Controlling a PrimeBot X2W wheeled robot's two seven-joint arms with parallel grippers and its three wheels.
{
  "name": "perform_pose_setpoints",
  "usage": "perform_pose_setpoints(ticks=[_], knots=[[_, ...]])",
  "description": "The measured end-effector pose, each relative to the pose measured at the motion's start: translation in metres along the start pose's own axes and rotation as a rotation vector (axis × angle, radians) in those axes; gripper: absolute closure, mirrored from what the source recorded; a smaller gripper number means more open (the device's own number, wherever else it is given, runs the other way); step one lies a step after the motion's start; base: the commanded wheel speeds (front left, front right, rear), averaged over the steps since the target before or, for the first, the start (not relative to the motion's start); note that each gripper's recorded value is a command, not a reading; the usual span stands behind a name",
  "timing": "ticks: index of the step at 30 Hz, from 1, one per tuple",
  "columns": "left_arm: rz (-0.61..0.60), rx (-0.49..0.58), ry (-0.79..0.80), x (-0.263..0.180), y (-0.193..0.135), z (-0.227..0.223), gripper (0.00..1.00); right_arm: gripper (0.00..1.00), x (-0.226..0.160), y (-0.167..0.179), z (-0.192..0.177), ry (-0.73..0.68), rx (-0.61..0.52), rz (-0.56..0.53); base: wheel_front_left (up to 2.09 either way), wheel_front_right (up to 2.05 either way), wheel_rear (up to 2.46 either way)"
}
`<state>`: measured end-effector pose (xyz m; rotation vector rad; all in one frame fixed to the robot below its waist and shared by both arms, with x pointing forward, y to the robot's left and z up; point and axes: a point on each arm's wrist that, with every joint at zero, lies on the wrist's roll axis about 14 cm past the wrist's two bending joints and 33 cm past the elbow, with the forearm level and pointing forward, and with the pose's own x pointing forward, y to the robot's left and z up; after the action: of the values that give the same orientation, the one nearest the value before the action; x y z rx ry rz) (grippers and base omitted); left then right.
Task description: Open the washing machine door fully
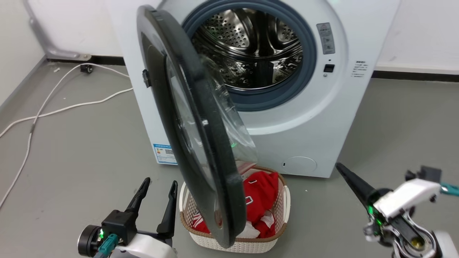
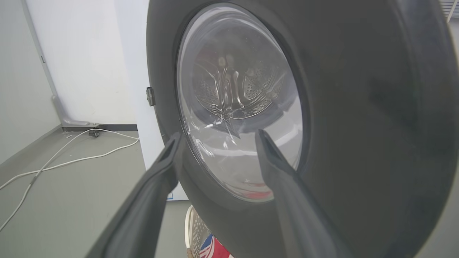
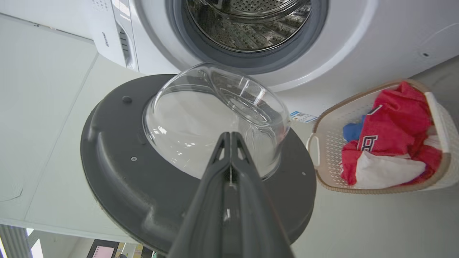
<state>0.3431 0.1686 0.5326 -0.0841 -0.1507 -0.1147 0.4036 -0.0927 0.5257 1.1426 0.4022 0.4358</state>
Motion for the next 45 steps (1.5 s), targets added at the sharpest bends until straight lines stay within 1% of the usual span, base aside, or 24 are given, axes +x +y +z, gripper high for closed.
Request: perform_pose_setpoints(ticks=[2,6,7,8,9,10,12,14,17,20,21,24,27,31,35,39,45], knots=[[-0.01,0.0,0.008,0.001,-0.002,-0.002,0.0,1.0,-0.017,-0.016,0.01,-0.064,-0.004,-0.047,0.0,0.0,0.0],[-0.029,-0.001,0.017,0.005,-0.006,-0.003,0.0,1.0,-0.05,-0.042,0.025,-0.183,-0.069,-0.145,0.0,0.0,0.0],[-0.034,0.0,0.019,0.006,-0.007,-0.004,0.0,0.71,-0.057,-0.047,0.028,-0.211,-0.083,-0.165,0.0,0.0,0.0],[-0.038,0.0,0.023,0.007,-0.008,-0.005,0.0,0.57,-0.063,-0.051,0.031,-0.236,-0.11,-0.188,0.0,0.0,0.0],[-0.04,0.0,0.026,0.008,-0.009,-0.005,0.0,0.25,-0.07,-0.055,0.034,-0.262,-0.135,-0.209,0.0,0.0,0.0],[-0.045,-0.001,0.028,0.009,-0.011,-0.006,0.0,0.0,-0.077,-0.057,0.037,-0.29,-0.161,-0.228,0.0,0.0,0.0],[-0.049,-0.003,0.032,0.01,-0.012,-0.007,0.0,0.0,-0.088,-0.059,0.047,-0.353,-0.219,-0.255,0.0,0.0,0.0],[-0.052,-0.002,0.034,0.011,-0.013,-0.007,0.0,0.0,-0.097,-0.056,0.058,-0.413,-0.317,-0.282,0.0,0.0,0.0],[-0.054,0.002,0.037,0.012,-0.013,-0.008,0.0,0.0,-0.112,-0.046,0.079,-0.504,-0.527,-0.335,0.0,0.0,0.0],[-0.056,0.005,0.04,0.013,-0.013,-0.008,0.0,0.0,-0.123,-0.026,0.097,-0.574,-0.746,-0.367,0.0,0.0,0.0],[-0.056,0.007,0.041,0.014,-0.013,-0.009,0.0,0.0,-0.125,-0.019,0.102,-0.587,-0.819,-0.379,0.0,0.0,0.0],[-0.054,0.014,0.039,0.017,-0.011,-0.008,0.0,0.0,-0.126,0.001,0.107,-0.609,-0.992,-0.392,0.0,0.0,0.0],[-0.05,0.021,0.037,0.019,-0.009,-0.007,0.0,0.0,-0.119,0.012,0.1,-0.583,-1.098,-0.381,0.0,0.0,0.0],[-0.043,0.024,0.033,0.02,-0.007,-0.006,0.0,0.0,-0.111,0.004,0.076,-0.496,-1.147,-0.381,0.0,0.0,0.0],[-0.038,0.024,0.037,0.02,-0.006,-0.008,0.0,0.0,-0.11,-0.017,0.056,-0.421,-1.12,-0.399,0.0,0.0,0.0],[-0.034,0.026,0.036,0.021,-0.005,-0.008,0.0,0.0,-0.109,-0.029,0.046,-0.39,-1.106,-0.406,0.0,0.0,0.0],[-0.04,0.031,0.037,0.021,-0.006,-0.008,0.0,0.0,-0.109,-0.027,0.045,-0.397,-1.107,-0.395,0.0,0.0,0.0]])
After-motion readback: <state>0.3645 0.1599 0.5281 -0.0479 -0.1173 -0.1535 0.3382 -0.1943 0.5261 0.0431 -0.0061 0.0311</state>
